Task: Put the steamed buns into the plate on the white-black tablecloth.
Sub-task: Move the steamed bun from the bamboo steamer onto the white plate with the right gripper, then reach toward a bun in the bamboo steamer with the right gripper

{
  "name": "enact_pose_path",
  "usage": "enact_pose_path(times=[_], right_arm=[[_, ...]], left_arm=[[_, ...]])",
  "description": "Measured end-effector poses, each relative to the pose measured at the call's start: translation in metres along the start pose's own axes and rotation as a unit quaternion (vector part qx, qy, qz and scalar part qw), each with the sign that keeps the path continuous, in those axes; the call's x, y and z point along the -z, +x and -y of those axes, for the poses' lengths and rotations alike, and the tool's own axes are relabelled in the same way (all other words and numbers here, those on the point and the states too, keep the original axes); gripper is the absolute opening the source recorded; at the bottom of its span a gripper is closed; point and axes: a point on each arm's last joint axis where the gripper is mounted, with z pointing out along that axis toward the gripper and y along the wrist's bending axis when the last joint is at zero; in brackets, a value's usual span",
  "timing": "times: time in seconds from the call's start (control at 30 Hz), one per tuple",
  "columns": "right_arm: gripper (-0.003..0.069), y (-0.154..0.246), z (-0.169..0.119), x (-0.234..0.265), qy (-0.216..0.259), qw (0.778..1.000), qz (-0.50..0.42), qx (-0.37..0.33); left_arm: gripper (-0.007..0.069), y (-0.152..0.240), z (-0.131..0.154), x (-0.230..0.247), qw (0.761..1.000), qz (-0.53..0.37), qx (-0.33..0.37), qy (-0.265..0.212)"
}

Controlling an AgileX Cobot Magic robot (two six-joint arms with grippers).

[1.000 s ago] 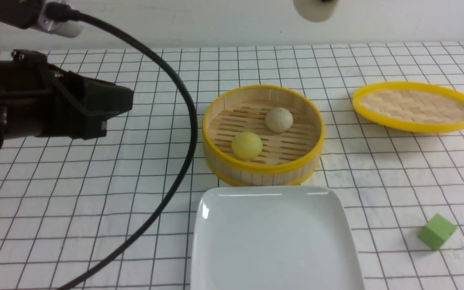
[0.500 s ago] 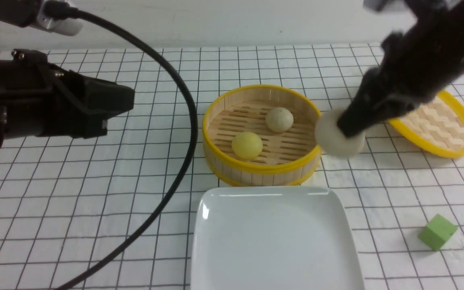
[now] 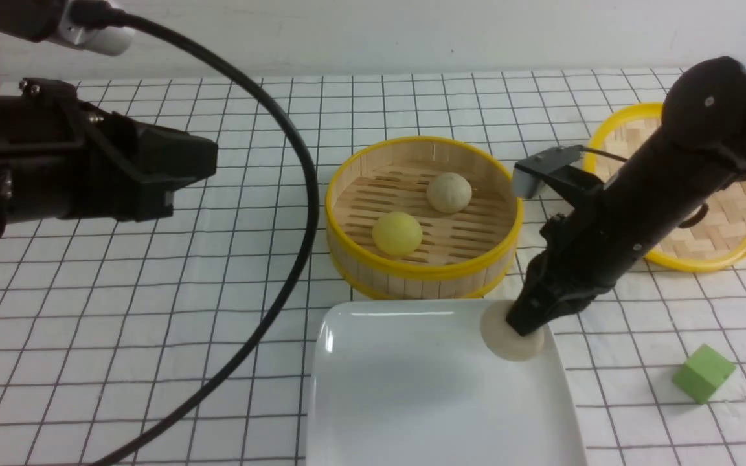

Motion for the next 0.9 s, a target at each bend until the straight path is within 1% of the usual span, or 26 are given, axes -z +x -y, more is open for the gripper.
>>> enact_pose_path(times=[0.23,0.3,0.33,0.37,0.43,0.47,0.5,0.53,0.57,0.6,0.63,0.67,0.7,0.77,0.9], right_arm=[[0.0039,0.001,0.008,-0.013,-0.001,1.0,-0.011,0.003],[0.0055,0.002,0.009,-0.014,-0.001,1.0,-0.013,0.003],[0.008,0.002,0.009,-0.015,-0.001,1.0,-0.013,0.003],[0.0085,0.002,0.009,-0.015,-0.001,1.0,-0.013,0.003],[0.0179,0.001,0.009,-0.015,0.002,1.0,-0.01,0.003],[0.0239,0.001,0.01,-0.015,0.005,1.0,-0.009,0.004],[0.0279,0.001,0.01,-0.015,0.006,1.0,-0.008,0.004],[0.029,0.001,0.01,-0.015,0.006,1.0,-0.008,0.004],[0.0375,0.0,0.01,-0.015,0.007,1.0,-0.006,0.004],[0.0383,0.0,0.01,-0.015,0.008,1.0,-0.006,0.004],[0.0435,0.0,0.01,-0.015,0.008,1.0,-0.006,0.004],[0.0468,0.0,0.01,-0.014,0.009,1.0,-0.003,0.005],[0.0486,-0.002,0.01,-0.012,0.011,1.0,0.0,0.007],[0.05,-0.005,0.009,-0.009,0.015,1.0,0.008,0.01],[0.0496,-0.037,0.005,0.024,0.058,0.993,0.089,0.044]], left_arm=[[0.0241,0.0,0.0,0.0,1.0,0.0,0.0,0.0],[0.0241,0.0,0.0,0.0,1.0,0.0,0.0,0.0],[0.0241,0.0,0.0,0.0,1.0,0.0,0.0,0.0],[0.0241,0.0,0.0,0.0,1.0,0.0,0.0,0.0],[0.0241,0.0,0.0,0.0,1.0,0.0,0.0,0.0],[0.0241,0.0,0.0,0.0,1.0,0.0,0.0,0.0],[0.0241,0.0,0.0,0.0,1.0,0.0,0.0,0.0],[0.0241,0.0,0.0,0.0,1.0,0.0,0.0,0.0],[0.0241,0.0,0.0,0.0,1.0,0.0,0.0,0.0],[0.0241,0.0,0.0,0.0,1.0,0.0,0.0,0.0],[0.0241,0.0,0.0,0.0,1.0,0.0,0.0,0.0],[0.0241,0.0,0.0,0.0,1.0,0.0,0.0,0.0],[0.0241,0.0,0.0,0.0,1.0,0.0,0.0,0.0],[0.0241,0.0,0.0,0.0,1.0,0.0,0.0,0.0],[0.0241,0.0,0.0,0.0,1.0,0.0,0.0,0.0]])
